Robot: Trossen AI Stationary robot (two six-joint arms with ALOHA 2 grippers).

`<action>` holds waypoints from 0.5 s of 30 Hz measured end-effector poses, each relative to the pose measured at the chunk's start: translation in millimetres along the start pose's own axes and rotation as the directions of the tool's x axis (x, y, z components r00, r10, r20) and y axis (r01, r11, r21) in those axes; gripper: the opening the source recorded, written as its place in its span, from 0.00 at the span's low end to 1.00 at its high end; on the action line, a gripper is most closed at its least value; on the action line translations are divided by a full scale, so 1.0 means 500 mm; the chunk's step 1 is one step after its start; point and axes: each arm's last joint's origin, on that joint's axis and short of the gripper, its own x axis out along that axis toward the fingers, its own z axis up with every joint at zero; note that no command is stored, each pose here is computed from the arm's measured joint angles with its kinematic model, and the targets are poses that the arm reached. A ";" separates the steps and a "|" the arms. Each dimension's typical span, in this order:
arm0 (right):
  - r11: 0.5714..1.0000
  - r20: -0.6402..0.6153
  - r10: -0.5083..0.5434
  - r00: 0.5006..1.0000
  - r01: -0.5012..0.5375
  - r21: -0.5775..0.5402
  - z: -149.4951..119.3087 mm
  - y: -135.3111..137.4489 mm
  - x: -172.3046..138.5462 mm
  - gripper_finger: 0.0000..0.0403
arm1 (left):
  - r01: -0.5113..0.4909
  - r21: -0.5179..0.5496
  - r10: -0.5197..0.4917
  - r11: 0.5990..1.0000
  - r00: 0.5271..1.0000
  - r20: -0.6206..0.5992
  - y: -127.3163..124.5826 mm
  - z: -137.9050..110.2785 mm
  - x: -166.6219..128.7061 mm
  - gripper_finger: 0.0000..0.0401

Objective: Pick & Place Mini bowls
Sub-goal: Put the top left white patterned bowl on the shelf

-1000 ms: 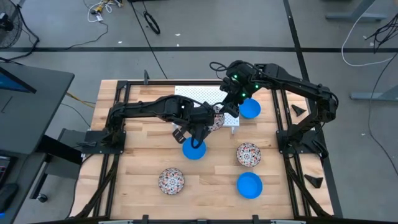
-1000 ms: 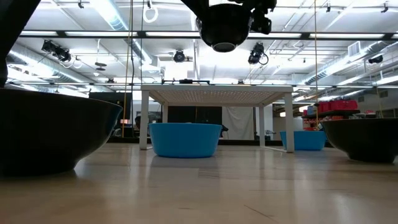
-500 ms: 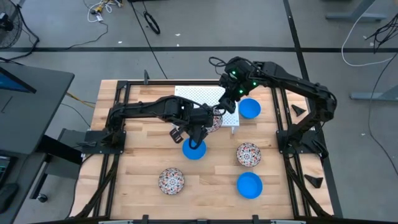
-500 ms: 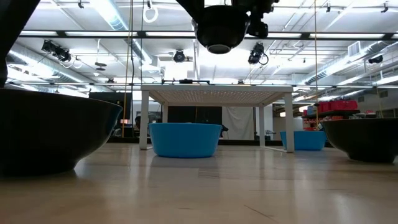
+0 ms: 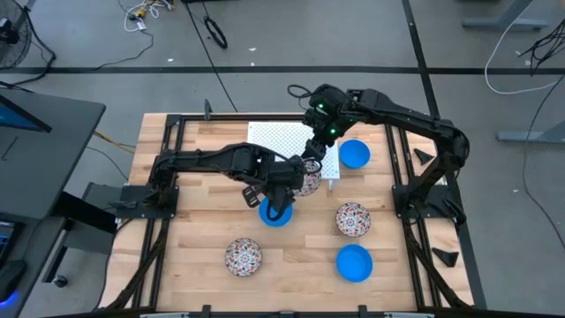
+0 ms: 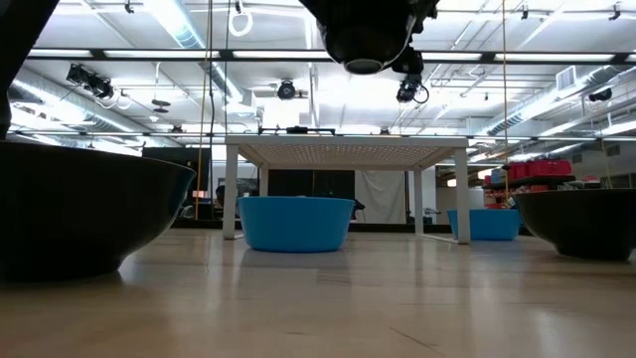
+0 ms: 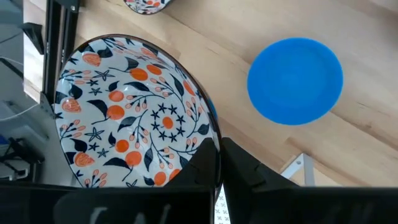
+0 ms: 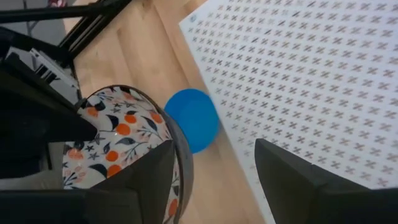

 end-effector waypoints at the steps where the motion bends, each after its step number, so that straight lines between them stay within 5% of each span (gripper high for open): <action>1: 1.000 -0.001 0.006 1.000 -0.006 -0.001 0.000 0.000 0.000 0.56 | 0.000 0.001 0.000 1.000 1.000 -0.002 0.000 0.000 0.000 0.03; 15: 0.994 -0.017 0.042 0.999 -0.044 -0.096 -0.003 0.006 0.001 0.56 | 0.004 0.058 -0.006 0.998 0.999 0.042 -0.001 0.008 -0.001 0.03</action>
